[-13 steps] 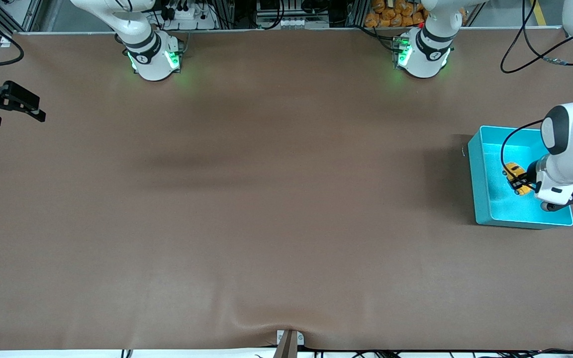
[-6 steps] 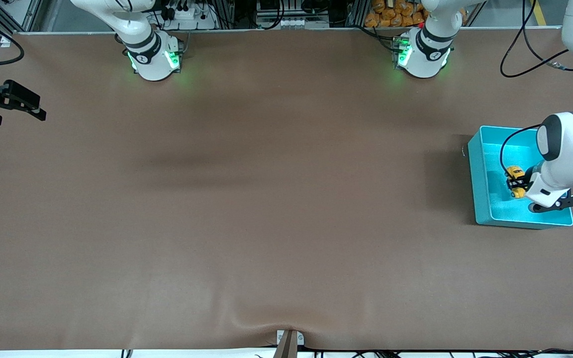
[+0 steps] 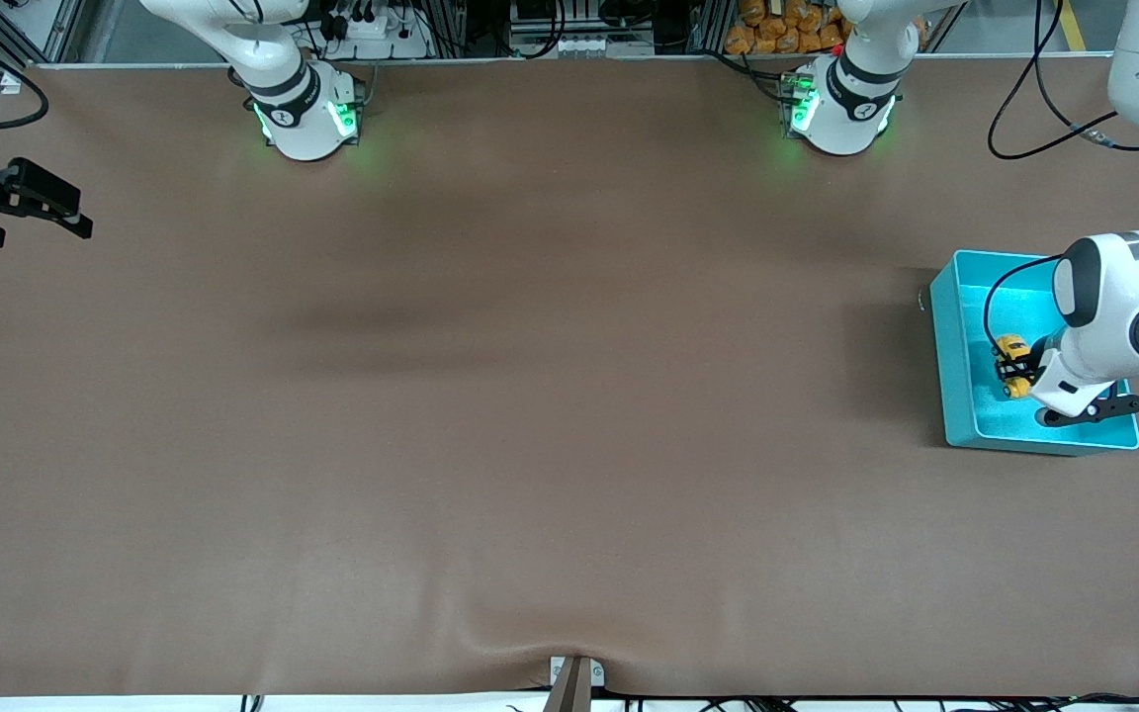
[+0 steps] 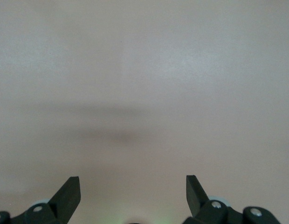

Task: Wind and store yellow beetle car
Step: 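Lower the car into the bin and open the left gripper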

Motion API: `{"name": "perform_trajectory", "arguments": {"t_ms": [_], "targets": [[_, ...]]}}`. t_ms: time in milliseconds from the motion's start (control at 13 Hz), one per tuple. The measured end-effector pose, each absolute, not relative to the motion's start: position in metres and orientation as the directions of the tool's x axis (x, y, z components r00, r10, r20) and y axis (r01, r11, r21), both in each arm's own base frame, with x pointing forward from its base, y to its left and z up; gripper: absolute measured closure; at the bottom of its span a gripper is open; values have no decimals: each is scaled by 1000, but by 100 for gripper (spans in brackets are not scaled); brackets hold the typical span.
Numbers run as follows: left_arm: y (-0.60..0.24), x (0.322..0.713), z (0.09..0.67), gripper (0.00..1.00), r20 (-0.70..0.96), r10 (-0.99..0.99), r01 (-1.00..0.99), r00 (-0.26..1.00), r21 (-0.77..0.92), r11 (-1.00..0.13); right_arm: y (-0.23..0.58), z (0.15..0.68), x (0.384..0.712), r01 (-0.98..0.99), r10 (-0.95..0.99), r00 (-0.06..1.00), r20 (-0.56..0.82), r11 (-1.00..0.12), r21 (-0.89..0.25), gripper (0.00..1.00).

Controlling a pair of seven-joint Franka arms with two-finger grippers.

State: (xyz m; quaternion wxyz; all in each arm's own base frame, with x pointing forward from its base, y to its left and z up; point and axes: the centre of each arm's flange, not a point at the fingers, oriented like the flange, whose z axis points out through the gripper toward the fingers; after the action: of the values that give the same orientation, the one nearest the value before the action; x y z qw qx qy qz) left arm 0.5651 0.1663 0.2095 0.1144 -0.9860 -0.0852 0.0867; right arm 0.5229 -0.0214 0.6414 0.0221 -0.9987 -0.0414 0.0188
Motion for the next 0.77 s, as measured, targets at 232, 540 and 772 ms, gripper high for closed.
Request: {"name": "perform_trajectory", "arguments": {"t_ms": [232,540,772], "targets": [[169,565,207,49,-151,191,151,970,-239,-959,-22,641,523,81,83,996,-38,-996,-46,0],[170,570,213,8,-128,215,180,968,-244,-953,-22,641,522,81,83,996,-44,-996,-47,0],[166,579,231,0,-88,237,209,968,-249,-946,-22,641,522,81,83,996,-45,-996,-47,0]]}}
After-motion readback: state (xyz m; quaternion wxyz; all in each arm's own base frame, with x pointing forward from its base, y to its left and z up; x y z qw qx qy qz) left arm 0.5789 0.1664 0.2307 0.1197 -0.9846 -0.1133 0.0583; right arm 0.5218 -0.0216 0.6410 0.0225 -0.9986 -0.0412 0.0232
